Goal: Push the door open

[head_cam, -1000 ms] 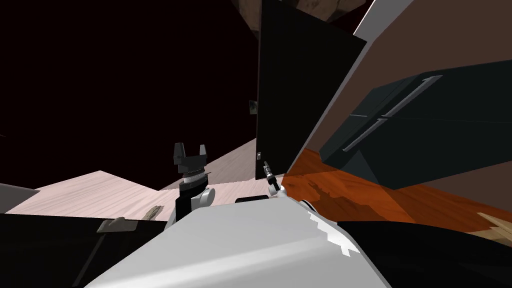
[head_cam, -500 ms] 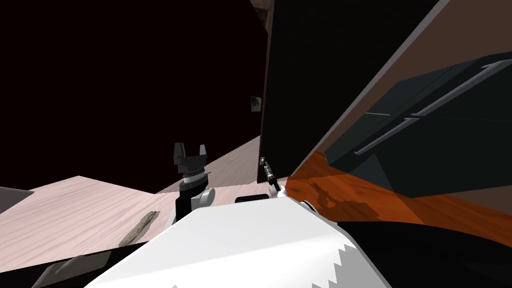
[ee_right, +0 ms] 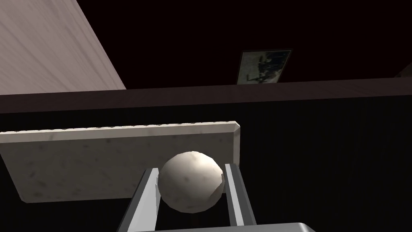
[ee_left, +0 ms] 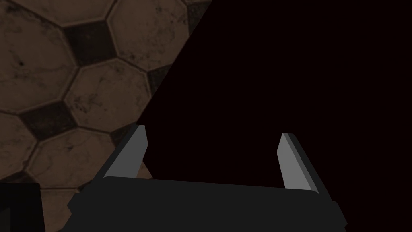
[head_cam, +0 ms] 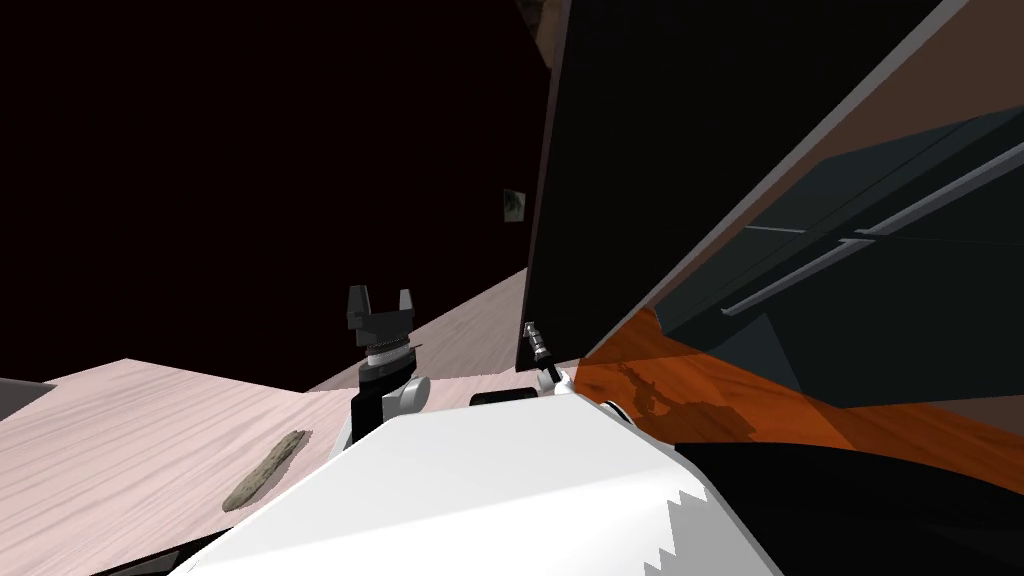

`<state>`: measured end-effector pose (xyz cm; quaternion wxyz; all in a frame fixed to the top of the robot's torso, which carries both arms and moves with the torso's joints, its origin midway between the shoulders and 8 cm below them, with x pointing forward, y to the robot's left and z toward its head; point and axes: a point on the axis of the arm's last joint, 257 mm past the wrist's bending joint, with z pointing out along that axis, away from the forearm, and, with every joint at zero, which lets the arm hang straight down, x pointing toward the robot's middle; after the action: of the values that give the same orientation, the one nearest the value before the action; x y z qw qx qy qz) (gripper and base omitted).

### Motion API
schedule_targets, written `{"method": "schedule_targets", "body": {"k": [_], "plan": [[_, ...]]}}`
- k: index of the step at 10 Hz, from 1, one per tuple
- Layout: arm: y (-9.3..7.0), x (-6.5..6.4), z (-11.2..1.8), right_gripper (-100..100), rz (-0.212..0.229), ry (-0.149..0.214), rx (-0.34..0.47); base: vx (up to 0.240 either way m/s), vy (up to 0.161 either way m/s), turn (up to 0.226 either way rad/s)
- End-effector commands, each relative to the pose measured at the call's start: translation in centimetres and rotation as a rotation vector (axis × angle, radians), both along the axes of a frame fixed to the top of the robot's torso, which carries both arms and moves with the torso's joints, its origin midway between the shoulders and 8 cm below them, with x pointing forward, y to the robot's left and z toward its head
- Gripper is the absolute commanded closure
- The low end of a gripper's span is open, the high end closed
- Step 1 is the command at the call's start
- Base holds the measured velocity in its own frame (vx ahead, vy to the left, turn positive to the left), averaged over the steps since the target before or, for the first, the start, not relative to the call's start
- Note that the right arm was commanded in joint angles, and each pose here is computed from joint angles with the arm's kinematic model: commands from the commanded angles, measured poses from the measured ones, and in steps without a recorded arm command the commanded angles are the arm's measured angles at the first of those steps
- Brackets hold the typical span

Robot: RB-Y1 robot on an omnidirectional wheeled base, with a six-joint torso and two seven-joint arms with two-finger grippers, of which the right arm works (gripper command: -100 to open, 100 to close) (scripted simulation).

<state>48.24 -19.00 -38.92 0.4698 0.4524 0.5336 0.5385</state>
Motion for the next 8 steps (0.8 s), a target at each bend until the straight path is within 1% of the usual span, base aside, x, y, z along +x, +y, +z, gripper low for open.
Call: {"method": "schedule_targets", "body": {"k": [1,4,5,6,7,8], "plan": [[0.0,-0.2,-0.3,100,-0.001,0.007,0.000,-0.036,-0.004,0.007],[0.0,-0.2,-0.3,100,-0.001,0.007,0.000,-0.012,-0.001,-0.003],[-0.8,-0.2,-0.5,100,-0.018,0.015,-0.003,0.073,0.049,-0.035],[-1.1,-0.1,-0.5,100,-0.024,0.015,-0.004,0.126,0.059,-0.046],[-1.7,0.0,-0.5,100,-0.040,0.016,-0.004,0.172,0.079,-0.048],[-1.7,0.0,-0.5,100,-0.040,0.016,-0.004,0.143,0.064,-0.026]]}}
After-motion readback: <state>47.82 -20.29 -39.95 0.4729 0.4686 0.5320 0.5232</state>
